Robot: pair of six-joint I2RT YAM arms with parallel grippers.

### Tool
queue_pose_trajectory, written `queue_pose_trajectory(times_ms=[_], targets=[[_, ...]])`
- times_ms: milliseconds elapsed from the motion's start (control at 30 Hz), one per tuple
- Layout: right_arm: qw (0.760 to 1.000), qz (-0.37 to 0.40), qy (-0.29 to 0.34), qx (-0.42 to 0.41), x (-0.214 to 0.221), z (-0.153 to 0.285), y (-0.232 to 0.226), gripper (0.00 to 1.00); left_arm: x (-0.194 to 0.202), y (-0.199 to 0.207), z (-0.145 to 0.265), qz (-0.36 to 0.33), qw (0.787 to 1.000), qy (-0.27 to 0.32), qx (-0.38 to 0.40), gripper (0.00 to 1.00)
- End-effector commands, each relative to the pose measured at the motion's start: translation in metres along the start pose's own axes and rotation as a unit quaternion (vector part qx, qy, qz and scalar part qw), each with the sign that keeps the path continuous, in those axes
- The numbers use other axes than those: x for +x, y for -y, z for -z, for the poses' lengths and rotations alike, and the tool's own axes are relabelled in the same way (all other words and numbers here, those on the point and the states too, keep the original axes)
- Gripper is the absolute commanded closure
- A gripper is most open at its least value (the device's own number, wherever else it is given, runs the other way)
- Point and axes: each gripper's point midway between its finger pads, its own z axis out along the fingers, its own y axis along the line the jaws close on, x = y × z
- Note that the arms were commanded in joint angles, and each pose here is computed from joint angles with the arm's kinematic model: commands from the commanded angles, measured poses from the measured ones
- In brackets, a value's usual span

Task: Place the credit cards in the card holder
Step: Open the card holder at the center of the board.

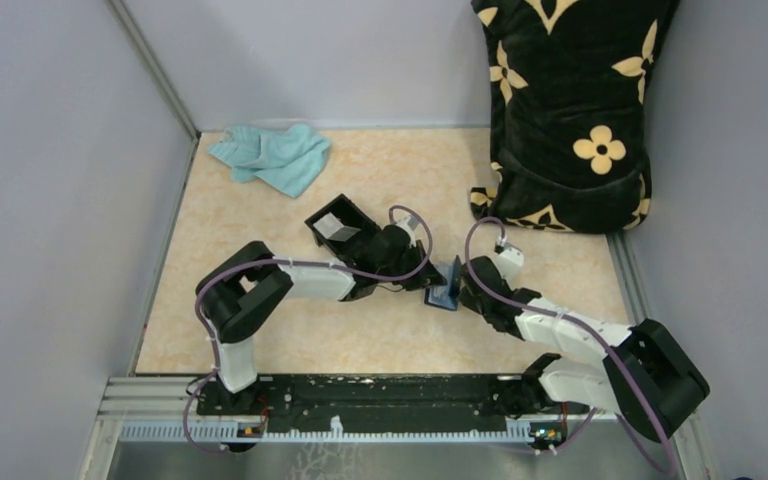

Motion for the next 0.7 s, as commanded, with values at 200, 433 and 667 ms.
queue_pose_trajectory(times_ms=[200,433,667], targets=[[1.000,-0.003,0.021,0.022,-0.019,0.008,0.008,0.74,-0.004,0.004,-0.005,-0.026,0.999,0.022,-0.042,1.00],[1.000,-0.006,0.008,0.021,-0.011,0.004,0.013,0.74,-0.003,0.016,-0.011,-0.029,0.999,0.022,-0.035,1.00],[0.999,-0.015,0.010,0.038,-0.011,0.004,0.027,0.74,0.003,0.030,-0.020,-0.038,0.999,0.016,-0.029,1.00]])
